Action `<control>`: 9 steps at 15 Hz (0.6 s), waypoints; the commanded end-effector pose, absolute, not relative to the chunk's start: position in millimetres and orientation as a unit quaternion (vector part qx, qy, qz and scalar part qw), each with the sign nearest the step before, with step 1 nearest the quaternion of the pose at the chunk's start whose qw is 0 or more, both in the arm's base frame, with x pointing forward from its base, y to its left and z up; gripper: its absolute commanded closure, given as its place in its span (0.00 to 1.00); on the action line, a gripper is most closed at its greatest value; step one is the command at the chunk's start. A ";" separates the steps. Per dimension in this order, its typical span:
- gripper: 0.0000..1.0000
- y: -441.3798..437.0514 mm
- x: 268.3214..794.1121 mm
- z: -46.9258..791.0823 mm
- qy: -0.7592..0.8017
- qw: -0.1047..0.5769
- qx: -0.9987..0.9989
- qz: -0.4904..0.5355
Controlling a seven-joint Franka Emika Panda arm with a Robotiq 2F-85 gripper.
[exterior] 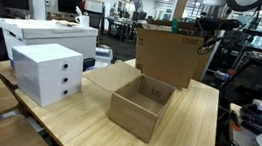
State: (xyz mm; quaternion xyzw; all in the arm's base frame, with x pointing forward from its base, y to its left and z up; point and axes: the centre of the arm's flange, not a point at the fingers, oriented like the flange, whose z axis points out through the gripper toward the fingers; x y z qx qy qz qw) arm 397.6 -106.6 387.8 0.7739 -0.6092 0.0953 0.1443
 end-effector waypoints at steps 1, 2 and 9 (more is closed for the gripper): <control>0.94 -101.8 391.0 415.4 -0.580 0.136 0.798 0.088; 0.94 -101.8 390.0 420.9 -0.574 0.136 0.803 0.085; 0.94 -105.5 386.7 451.9 -0.541 0.146 0.825 0.077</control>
